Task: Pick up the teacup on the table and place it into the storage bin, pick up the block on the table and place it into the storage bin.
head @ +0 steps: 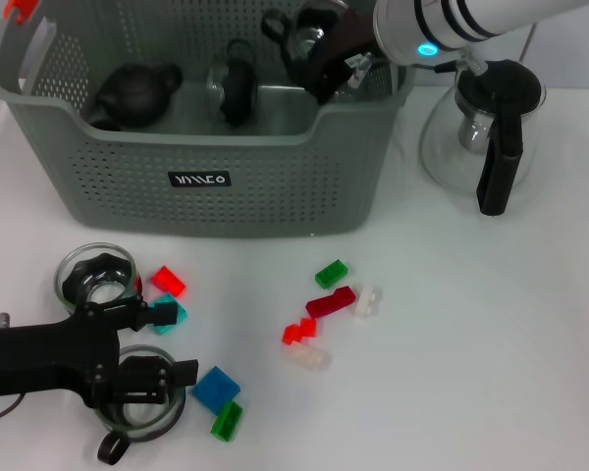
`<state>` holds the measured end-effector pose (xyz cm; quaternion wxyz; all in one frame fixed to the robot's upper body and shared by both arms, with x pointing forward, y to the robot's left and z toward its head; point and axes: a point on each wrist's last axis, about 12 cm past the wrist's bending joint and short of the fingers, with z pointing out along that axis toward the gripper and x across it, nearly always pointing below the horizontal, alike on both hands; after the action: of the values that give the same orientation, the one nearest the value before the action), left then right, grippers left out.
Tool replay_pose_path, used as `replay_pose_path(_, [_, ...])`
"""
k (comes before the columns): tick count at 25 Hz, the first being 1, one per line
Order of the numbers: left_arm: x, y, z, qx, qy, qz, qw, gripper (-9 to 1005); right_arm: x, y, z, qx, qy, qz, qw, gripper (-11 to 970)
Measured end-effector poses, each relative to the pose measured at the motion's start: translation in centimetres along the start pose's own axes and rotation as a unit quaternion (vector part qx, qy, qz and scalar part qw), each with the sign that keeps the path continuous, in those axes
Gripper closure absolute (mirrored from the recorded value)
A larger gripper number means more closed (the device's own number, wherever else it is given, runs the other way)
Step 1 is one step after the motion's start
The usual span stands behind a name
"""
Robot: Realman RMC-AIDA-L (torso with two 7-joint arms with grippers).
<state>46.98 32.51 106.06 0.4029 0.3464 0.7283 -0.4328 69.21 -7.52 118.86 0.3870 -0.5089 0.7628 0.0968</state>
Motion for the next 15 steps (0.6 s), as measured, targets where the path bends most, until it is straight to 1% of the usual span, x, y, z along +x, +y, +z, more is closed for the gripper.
replay_pose_path(6, [0.00,-0.01,0.04,0.000,-0.001,0.000,1.000,92,0.41,0.42,0.85,0.009,0.014,-0.014,1.000,898])
replay_pose_path(15, [-0.01,-0.01,0.04,0.000,-0.001,0.000,1.000,92,0.38,0.45,0.93,0.012,0.015,-0.017,1.000,898])
